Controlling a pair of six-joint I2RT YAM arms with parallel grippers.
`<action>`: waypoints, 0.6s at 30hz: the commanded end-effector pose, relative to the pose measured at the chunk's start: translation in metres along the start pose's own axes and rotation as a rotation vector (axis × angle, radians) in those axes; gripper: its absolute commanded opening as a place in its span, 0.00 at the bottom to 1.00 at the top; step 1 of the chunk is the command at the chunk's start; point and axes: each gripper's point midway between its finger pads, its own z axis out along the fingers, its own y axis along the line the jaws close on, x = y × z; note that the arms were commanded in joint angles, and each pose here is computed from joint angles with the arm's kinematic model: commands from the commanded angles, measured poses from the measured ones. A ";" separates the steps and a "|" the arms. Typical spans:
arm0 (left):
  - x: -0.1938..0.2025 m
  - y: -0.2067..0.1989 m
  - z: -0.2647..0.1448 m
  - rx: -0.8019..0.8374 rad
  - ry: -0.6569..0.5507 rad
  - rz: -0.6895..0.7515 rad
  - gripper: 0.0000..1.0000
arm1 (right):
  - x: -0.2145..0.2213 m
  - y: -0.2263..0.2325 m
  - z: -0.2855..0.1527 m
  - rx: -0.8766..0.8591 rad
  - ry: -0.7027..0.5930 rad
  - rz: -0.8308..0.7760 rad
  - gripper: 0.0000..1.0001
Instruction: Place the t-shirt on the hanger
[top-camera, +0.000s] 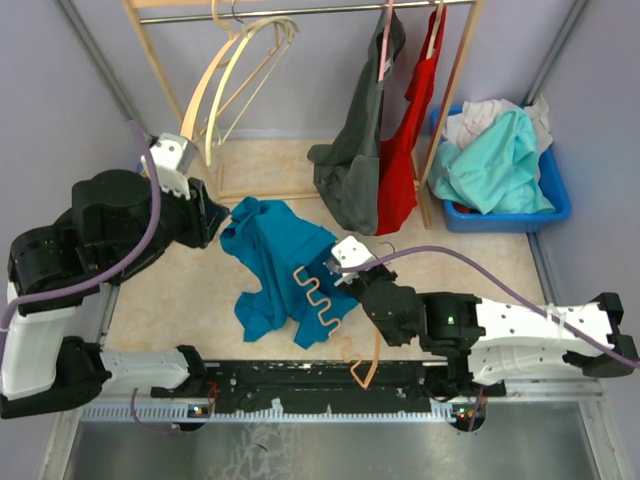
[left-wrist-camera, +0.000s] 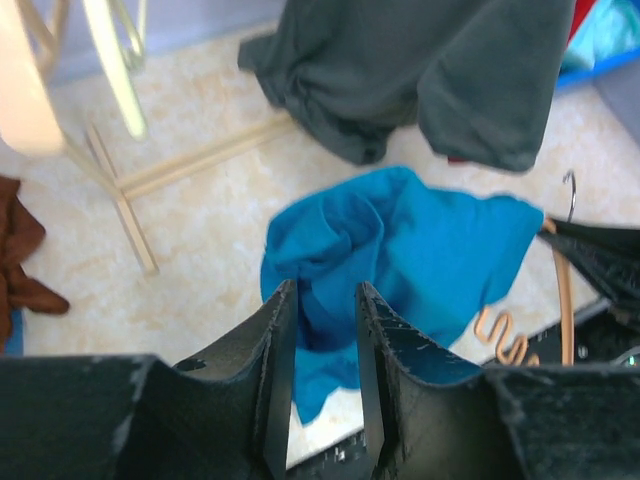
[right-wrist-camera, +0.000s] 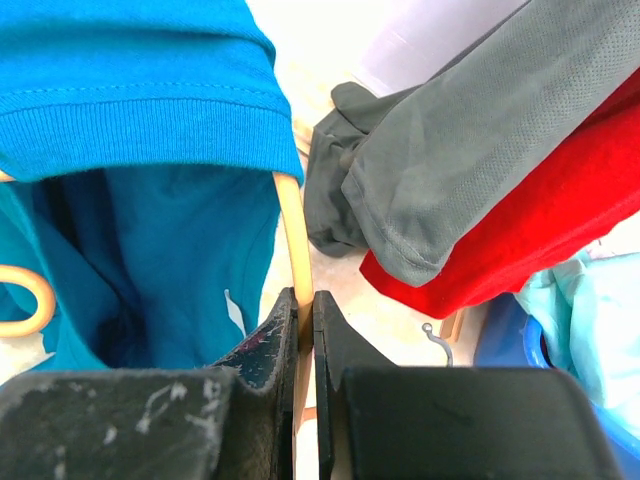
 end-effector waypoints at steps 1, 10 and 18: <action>0.034 -0.006 -0.003 0.050 0.083 -0.050 0.35 | -0.029 -0.014 0.005 0.051 -0.025 0.126 0.00; 0.099 -0.024 0.003 0.168 0.152 -0.170 0.34 | -0.046 -0.006 0.021 0.042 0.019 0.170 0.00; 0.143 -0.056 0.026 0.314 0.149 -0.314 0.34 | -0.059 0.000 0.028 0.012 0.025 0.241 0.00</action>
